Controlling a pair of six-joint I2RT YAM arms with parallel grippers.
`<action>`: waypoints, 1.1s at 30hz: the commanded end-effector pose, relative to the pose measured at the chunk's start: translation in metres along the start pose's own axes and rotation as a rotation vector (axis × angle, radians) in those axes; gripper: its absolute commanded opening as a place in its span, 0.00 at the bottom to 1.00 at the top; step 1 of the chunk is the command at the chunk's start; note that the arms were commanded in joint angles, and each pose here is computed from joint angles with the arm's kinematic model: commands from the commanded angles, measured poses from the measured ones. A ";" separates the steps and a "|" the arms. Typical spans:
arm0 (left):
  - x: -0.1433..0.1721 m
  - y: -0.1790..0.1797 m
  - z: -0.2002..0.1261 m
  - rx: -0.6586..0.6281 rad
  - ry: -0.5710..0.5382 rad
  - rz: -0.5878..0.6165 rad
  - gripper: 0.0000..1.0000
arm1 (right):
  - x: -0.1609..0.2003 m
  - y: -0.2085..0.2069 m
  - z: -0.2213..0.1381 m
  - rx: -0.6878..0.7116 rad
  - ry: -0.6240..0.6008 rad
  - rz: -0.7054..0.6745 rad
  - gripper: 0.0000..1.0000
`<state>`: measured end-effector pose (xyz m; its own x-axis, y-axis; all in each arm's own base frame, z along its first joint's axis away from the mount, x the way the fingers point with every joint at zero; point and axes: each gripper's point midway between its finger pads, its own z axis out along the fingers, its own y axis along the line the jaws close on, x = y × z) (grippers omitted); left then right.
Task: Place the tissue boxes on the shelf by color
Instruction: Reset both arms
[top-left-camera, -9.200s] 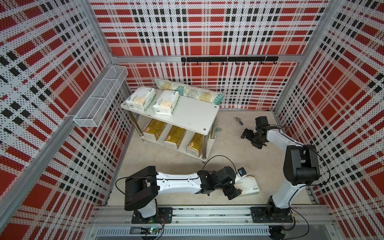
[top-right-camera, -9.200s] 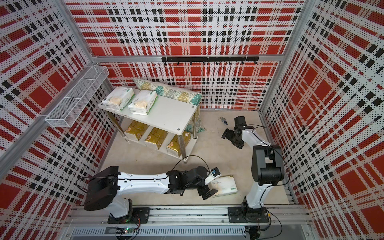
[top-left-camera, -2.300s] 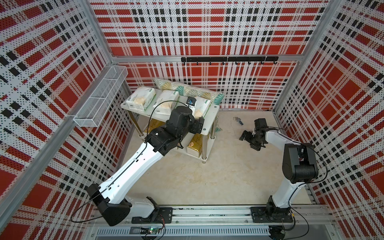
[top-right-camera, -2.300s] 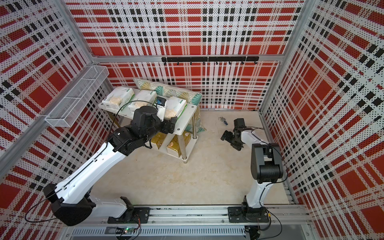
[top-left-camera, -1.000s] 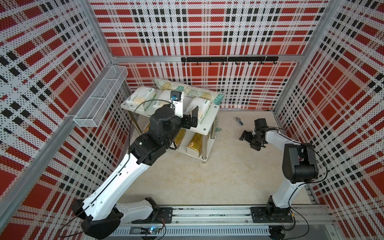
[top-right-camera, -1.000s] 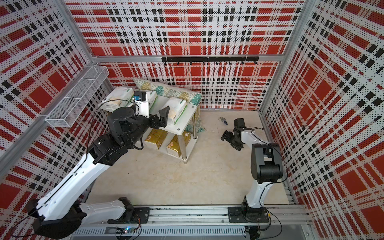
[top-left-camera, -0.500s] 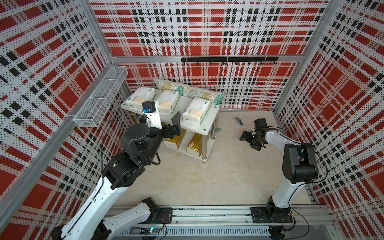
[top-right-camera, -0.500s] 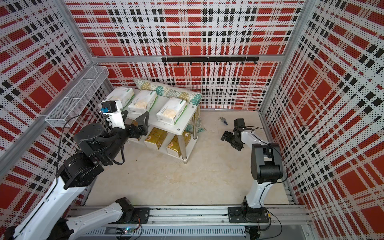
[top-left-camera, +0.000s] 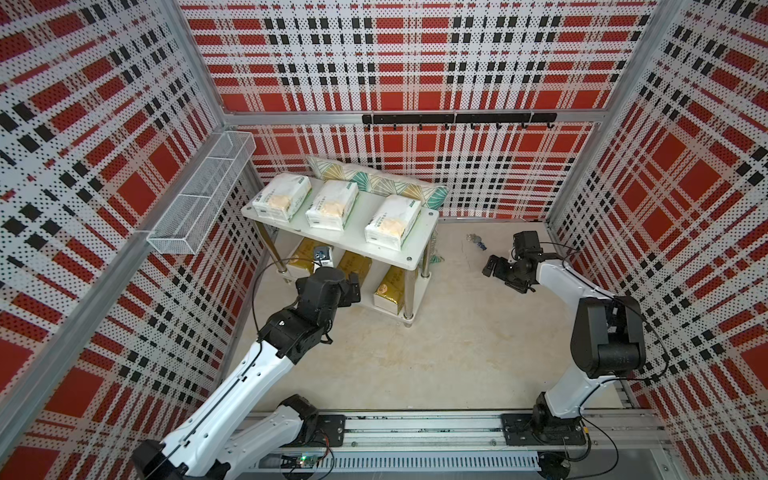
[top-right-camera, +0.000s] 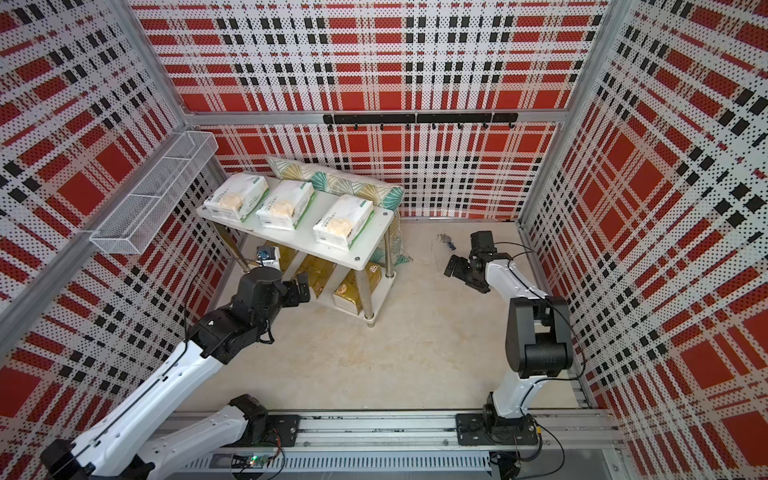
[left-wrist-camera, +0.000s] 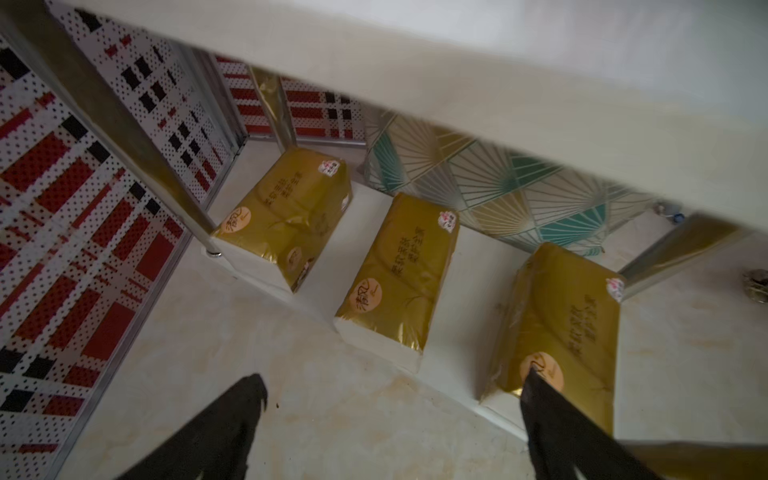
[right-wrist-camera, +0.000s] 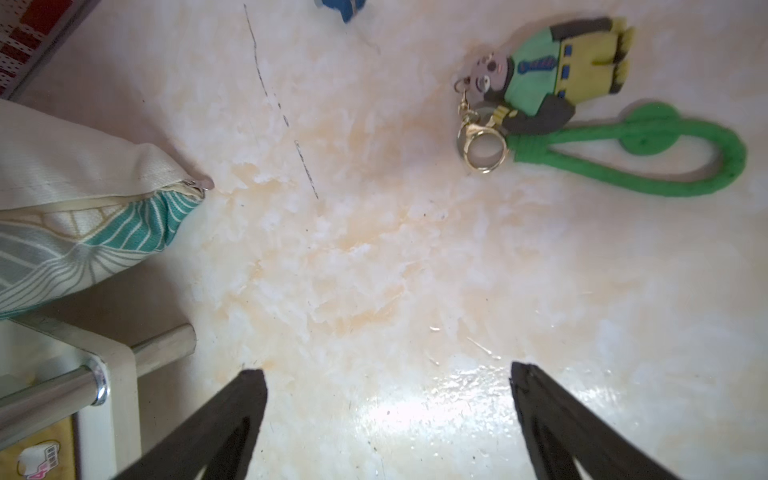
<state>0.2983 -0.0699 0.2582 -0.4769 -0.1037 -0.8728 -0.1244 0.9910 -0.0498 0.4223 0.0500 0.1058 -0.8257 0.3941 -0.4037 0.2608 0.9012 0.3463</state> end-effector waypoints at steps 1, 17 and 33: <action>-0.008 0.006 0.010 -0.003 -0.069 -0.132 0.99 | -0.013 0.015 -0.021 -0.001 -0.091 -0.084 1.00; 0.019 0.092 0.079 -0.328 -0.344 -0.183 0.99 | -0.048 -0.017 -0.082 0.215 -0.708 -0.286 1.00; 0.042 0.112 0.091 -0.261 -0.528 -0.128 1.00 | -0.010 -0.063 -0.073 0.295 -0.954 -0.356 1.00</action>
<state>0.3326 0.0511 0.1338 -0.1215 -0.1127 -0.9862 -0.4690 0.8822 -0.0430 0.3728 -0.0201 0.1173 -0.3352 -0.0170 -0.9420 0.2735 0.9550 -0.1145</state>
